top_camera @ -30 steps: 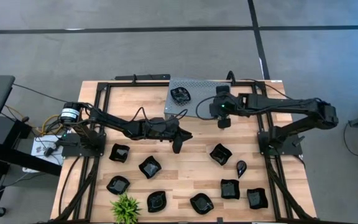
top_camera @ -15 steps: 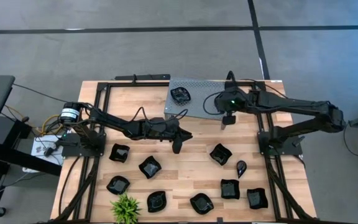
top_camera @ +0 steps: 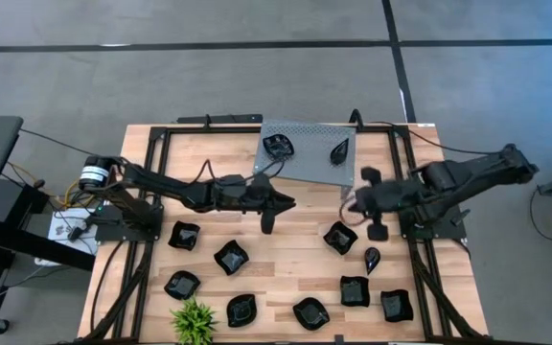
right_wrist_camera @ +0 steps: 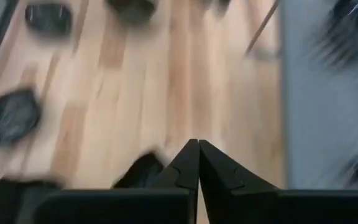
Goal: Pick & Place Mini shaped plates
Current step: Stack the black drop-shaped plate on the other drop-shaped plates on the shelf
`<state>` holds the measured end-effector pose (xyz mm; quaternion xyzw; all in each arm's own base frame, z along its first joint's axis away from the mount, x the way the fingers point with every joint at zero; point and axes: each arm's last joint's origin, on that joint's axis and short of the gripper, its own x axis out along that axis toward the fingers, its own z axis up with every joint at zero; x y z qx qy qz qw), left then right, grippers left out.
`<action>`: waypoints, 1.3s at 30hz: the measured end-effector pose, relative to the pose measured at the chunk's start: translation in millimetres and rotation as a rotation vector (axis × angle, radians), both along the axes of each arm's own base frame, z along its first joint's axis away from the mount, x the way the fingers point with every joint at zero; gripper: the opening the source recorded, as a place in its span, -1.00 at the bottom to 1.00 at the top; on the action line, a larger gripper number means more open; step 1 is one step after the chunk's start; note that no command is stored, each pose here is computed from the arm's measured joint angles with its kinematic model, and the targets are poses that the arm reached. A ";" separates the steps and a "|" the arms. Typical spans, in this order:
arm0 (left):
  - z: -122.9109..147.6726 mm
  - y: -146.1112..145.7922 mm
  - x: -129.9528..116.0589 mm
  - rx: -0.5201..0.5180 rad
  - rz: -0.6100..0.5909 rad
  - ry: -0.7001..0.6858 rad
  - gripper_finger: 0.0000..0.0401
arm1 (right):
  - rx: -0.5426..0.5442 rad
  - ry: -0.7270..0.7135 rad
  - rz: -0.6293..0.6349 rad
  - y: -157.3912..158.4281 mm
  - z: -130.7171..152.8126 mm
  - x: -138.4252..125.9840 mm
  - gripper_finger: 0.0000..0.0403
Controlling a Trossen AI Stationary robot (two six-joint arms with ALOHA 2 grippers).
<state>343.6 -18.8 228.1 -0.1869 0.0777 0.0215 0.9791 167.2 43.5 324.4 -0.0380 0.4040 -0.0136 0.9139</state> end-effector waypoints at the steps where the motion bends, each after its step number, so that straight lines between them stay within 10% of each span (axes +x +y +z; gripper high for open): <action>1: 2.6 0.1 -1.0 0.000 0.000 -0.008 -0.61 | 0.014 0.050 -0.010 4.2 -4.1 -2.8 -0.95; 23: 6.0 0.3 -4.1 0.119 -0.019 0.005 -0.61 | 0.219 0.881 -0.517 84.4 -130.6 7.3 -0.31; 39: 6.0 1.0 -4.1 0.219 -0.033 0.006 -0.61 | 0.333 0.637 -0.367 93.2 -151.7 29.8 -0.46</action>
